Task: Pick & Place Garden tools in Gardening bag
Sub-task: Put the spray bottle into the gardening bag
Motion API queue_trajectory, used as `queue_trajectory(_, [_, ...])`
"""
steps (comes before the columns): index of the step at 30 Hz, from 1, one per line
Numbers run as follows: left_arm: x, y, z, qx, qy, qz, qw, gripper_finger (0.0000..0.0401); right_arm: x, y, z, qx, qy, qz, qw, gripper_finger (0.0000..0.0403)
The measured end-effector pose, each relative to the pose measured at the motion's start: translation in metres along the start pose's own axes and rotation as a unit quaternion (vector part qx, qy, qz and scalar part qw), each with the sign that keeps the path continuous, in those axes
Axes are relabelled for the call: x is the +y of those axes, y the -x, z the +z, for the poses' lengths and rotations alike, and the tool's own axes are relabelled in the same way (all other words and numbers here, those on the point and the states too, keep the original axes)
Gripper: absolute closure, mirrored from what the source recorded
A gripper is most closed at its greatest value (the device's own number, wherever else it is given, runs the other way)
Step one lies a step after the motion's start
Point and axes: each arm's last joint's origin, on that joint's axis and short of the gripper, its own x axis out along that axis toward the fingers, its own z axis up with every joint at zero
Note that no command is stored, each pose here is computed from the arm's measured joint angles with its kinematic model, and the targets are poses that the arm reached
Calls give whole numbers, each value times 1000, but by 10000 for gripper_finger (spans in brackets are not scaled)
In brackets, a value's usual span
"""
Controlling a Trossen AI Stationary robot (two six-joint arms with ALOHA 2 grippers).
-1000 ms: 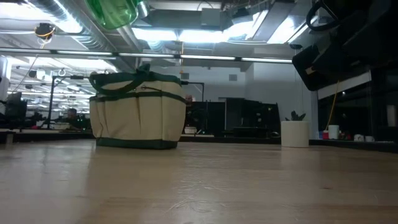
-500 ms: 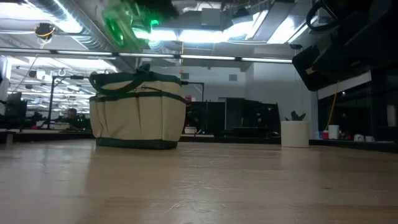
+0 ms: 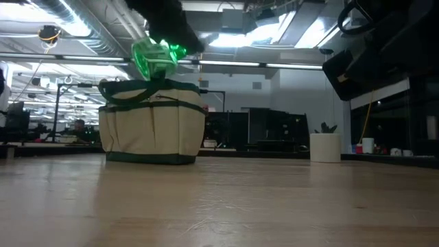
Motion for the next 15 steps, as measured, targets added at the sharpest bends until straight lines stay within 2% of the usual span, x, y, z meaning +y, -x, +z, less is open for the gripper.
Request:
queue_trajectory(6, [-3,-14,-28,39,21,-7,999,275,0,0,0,0,0,0,1000,245])
queue_trajectory(11, [-7,-9,-35,33,37,-28,998,274,0,0,0,-1,0,0,1000,245])
queue_trajectory(15, [-6,-6,-44,38,77,-23,996,273,0,0,0,-1,0,0,1000,245])
